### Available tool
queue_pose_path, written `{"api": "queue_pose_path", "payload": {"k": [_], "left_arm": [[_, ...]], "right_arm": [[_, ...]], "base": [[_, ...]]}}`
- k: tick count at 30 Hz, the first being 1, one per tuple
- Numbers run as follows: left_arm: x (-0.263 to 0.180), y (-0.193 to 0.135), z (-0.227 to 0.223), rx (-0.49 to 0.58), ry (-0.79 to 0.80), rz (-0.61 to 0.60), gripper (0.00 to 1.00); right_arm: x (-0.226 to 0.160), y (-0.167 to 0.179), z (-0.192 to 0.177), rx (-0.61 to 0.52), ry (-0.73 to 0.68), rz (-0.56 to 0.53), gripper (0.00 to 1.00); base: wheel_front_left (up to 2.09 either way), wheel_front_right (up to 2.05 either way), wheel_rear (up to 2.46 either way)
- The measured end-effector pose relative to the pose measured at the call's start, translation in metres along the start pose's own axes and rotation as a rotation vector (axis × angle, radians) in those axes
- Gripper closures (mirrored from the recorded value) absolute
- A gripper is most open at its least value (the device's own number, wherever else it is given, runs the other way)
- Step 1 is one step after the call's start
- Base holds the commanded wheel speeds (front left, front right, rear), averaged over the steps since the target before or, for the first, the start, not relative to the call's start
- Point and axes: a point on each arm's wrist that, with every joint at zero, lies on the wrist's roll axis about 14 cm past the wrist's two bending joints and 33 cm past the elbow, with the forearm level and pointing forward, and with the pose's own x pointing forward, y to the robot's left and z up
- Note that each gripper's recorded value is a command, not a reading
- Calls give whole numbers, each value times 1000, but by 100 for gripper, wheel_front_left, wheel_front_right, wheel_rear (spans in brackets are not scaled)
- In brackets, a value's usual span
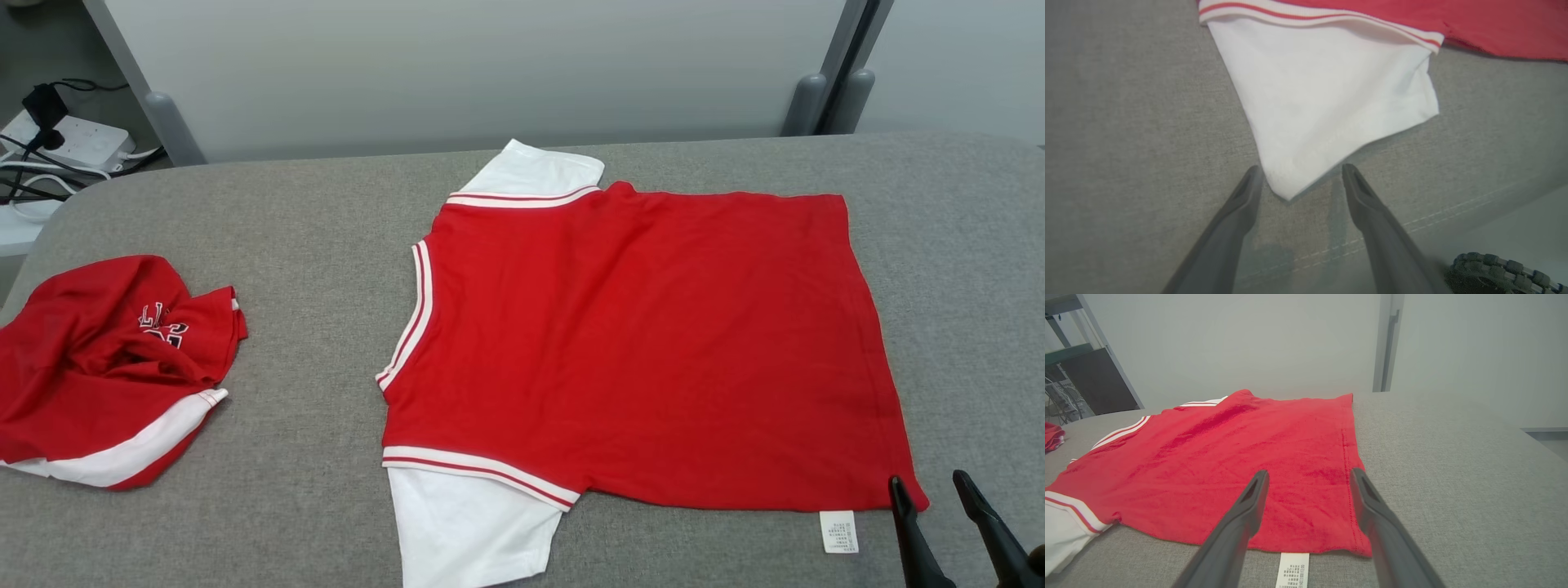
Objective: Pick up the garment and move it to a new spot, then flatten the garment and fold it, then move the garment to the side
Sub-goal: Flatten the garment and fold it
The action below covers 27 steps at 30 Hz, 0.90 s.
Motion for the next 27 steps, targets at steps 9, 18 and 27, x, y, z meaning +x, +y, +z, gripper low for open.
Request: {"api": "queue_pose_path", "payload": {"k": [9, 18, 27], "left_arm": [[5, 4, -8, 42, 39, 16, 65], [3, 14, -11, 63, 46, 32, 100], [-2, 28, 8, 100, -13, 67, 100]], "right_arm": [[3, -2, 5, -2, -14, -1, 0], [3, -4, 6, -7, -15, -2, 0], [0, -22, -17, 7, 60, -58, 0]], "base": [[0, 0, 0], [0, 0, 0], [0, 0, 0]]}}
